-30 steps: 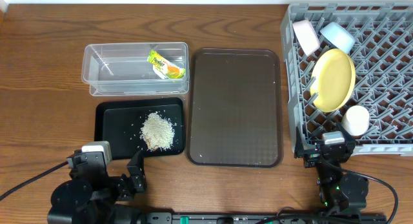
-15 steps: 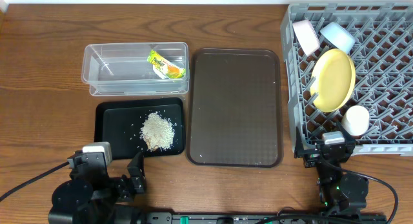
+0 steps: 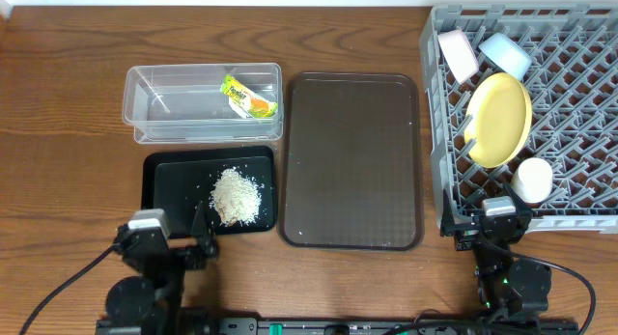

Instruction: Sort waste into correct bins and load items into the dishwasher rack

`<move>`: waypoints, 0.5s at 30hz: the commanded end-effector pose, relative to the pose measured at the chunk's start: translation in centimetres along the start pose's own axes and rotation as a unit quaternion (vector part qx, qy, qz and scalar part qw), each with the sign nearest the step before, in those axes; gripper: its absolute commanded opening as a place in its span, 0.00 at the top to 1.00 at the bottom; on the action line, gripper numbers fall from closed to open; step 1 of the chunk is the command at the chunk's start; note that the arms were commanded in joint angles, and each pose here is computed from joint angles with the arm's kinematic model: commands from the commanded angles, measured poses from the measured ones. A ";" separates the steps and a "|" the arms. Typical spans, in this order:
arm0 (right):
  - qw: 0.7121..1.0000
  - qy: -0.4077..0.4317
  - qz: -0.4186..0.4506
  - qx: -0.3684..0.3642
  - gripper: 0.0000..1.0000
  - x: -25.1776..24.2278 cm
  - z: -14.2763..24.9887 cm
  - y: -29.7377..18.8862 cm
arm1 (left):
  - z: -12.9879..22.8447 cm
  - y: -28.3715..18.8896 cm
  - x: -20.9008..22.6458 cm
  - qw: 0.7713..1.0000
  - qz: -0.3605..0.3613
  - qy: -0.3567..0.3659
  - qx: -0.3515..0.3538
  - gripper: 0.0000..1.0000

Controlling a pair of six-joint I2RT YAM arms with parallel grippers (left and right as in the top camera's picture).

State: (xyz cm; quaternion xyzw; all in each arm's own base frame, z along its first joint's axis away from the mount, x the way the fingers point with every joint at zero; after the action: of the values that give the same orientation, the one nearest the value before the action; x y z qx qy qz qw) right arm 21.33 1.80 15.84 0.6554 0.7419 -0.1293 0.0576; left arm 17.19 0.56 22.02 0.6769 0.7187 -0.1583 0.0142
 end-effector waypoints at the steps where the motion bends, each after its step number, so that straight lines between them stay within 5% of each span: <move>1: 1.000 -0.004 -0.001 -0.001 0.01 0.1 0.0 0.0 | 1.1 1.9 0.7 1.000 -0.006 0.008 -0.024 0.05; 8: 1.000 -0.004 -0.001 -0.001 0.01 0.1 0.0 0.0 | 2.2 4.5 0.9 0.995 0.010 0.008 -0.095 0.05; 15: 1.000 -0.004 -0.001 -0.001 0.01 0.1 0.0 0.0 | 4.1 5.5 1.4 0.996 0.009 0.018 -0.088 0.05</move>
State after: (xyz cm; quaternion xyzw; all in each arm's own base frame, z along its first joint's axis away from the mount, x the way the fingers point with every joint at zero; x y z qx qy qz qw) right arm 21.33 1.80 15.83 0.6554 0.7419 -0.1294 0.0575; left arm 21.68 0.82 16.56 0.6854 0.7181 -0.0979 0.0702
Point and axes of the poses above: each gripper's point midway between its finger pads, its own y axis out along the fingers, its own x axis along the line the jaws close on, z = x × y, the point moved 3 cm from there along -y, back along the fingers, and after that the axes turned 6 degrees about -y, right-handed, at the moved point
